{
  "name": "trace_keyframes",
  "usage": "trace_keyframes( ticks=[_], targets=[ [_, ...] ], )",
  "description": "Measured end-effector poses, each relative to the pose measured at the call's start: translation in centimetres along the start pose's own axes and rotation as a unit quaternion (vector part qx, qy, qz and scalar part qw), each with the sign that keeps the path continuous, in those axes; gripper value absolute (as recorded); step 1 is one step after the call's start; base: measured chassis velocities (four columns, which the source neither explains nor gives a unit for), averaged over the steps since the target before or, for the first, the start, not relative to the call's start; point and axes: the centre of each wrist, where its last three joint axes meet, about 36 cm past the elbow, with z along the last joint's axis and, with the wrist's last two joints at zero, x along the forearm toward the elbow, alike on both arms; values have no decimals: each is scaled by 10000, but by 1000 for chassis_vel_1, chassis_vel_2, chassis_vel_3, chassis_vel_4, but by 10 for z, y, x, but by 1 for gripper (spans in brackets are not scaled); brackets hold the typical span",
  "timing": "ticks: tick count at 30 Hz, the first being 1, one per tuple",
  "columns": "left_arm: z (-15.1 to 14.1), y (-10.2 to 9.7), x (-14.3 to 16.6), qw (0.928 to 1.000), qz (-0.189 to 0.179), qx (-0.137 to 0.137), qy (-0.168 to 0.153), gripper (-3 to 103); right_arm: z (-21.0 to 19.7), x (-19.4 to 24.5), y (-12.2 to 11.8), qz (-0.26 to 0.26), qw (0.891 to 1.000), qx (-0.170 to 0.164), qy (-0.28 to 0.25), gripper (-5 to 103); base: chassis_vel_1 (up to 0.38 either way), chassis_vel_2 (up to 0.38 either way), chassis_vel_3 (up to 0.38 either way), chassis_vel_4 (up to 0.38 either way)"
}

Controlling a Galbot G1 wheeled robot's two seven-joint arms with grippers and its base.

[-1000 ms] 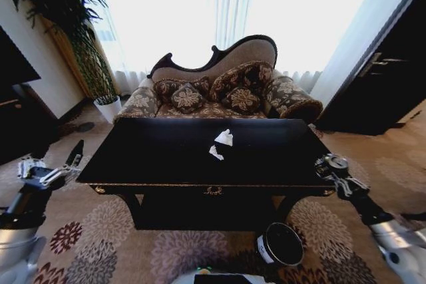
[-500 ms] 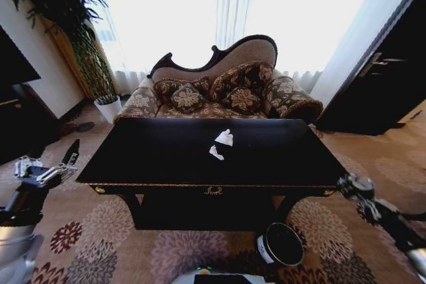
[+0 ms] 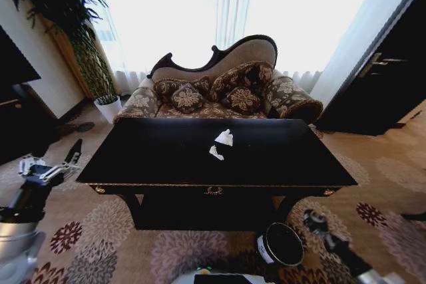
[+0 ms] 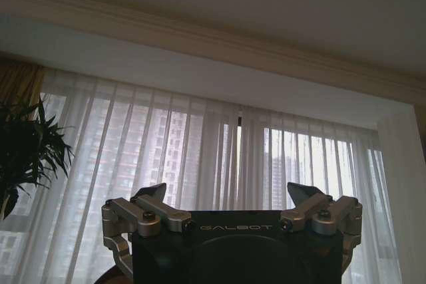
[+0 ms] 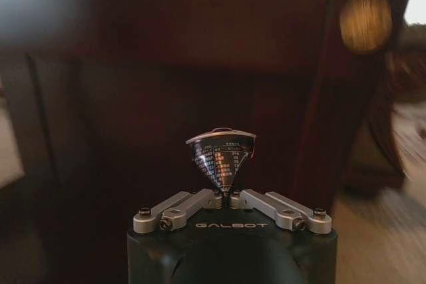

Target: Move to the front of the table and place the trash on the table into the trash bin.

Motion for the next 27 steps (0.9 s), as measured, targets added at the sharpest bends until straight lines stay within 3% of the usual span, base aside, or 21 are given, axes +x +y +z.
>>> trace_keyframes(
  ticks=[6, 8, 14, 27],
  targets=[
    [1, -1, 0, 10000, 6, 18, -2, 100, 39, -27, 42, 567, 9951, -255, 773, 0, 0, 0, 0, 0],
    [0, -2, -1, 10000, 31, 10, -4, 100, 52, -38, 56, 662, 9906, -130, 1192, 0, 0, 0, 0, 0],
    [-3, -1, 0, 10000, 37, -40, 25, 100, 69, -60, 78, 827, 9808, -63, 1767, 0, 0, 0, 0, 0],
    [-9, -4, -1, 9999, 108, -89, 89, 100, 96, -74, 101, 856, 9692, -291, 2292, 0, 0, 0, 0, 0]
  ],
)
